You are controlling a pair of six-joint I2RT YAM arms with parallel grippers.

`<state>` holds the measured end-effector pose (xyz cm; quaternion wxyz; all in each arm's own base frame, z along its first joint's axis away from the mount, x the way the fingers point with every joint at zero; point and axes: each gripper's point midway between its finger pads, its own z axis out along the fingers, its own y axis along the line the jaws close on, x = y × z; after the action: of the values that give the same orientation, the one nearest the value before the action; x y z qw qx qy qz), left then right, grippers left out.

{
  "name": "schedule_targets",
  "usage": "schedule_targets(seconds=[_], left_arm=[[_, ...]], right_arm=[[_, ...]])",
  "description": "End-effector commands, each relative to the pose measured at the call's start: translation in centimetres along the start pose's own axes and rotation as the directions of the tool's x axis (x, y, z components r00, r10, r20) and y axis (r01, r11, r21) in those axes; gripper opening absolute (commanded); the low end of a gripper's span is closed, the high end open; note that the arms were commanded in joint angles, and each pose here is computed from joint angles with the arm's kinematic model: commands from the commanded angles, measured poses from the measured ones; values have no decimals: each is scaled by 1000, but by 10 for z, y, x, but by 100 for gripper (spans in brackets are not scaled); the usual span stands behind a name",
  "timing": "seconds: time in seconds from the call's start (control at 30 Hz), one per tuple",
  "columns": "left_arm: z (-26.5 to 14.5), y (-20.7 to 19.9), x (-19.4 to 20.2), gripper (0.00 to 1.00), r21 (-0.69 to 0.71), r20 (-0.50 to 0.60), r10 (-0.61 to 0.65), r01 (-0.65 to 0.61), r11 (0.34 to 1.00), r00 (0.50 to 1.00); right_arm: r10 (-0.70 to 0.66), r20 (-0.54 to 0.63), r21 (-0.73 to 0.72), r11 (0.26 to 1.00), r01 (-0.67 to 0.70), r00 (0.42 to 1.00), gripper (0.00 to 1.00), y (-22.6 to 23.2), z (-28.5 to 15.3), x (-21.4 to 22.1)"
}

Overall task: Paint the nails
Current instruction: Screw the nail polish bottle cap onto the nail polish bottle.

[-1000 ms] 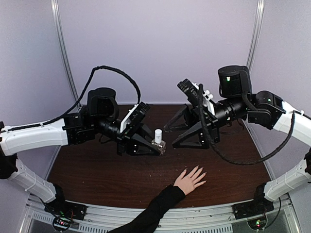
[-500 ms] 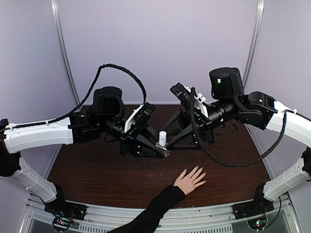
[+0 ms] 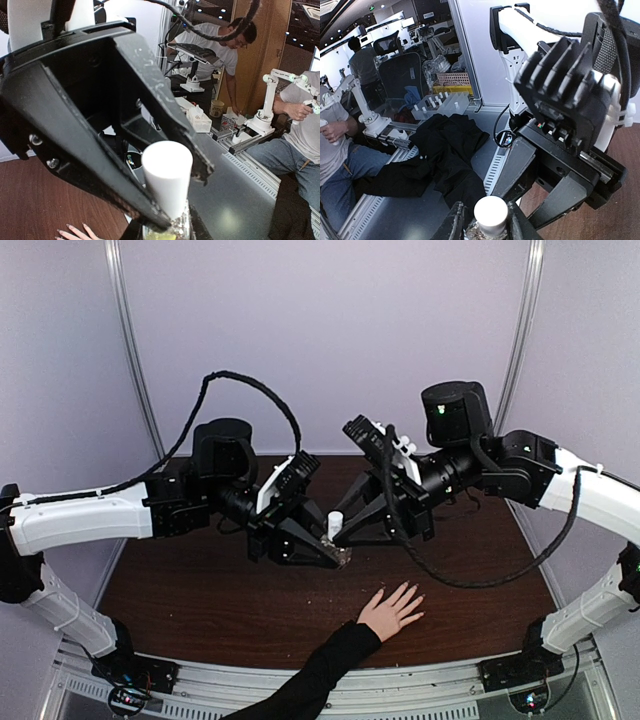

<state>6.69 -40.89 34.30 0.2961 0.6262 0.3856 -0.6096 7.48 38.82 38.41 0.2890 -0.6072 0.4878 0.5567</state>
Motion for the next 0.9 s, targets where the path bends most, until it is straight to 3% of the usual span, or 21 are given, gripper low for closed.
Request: schedule_targets(seconds=[0.0, 0.23, 0.43, 0.7, 0.87], left_arm=[[0, -3, -20, 0, 1, 40, 69, -70, 998, 997], [-4, 2, -23, 0, -66, 46, 86, -82, 994, 995], [-15, 20, -26, 0, -230, 33, 109, -99, 968, 994], [-38, 44, -32, 0, -446, 15, 142, -120, 887, 990], [-55, 65, -36, 0, -593, 1, 140, -112, 797, 990]], right_arm=[[-36, 17, -24, 999, 36, 999, 23, 7, 0, -9], [-34, -9, 1, 999, 34, 999, 17, 4, 0, -3], [-26, -56, 61, 998, 29, 998, 16, -6, 0, 9], [9, -112, 144, 990, 8, 994, 15, -24, 2, 25], [41, -140, 235, 972, -7, 989, 15, -44, 3, 33]])
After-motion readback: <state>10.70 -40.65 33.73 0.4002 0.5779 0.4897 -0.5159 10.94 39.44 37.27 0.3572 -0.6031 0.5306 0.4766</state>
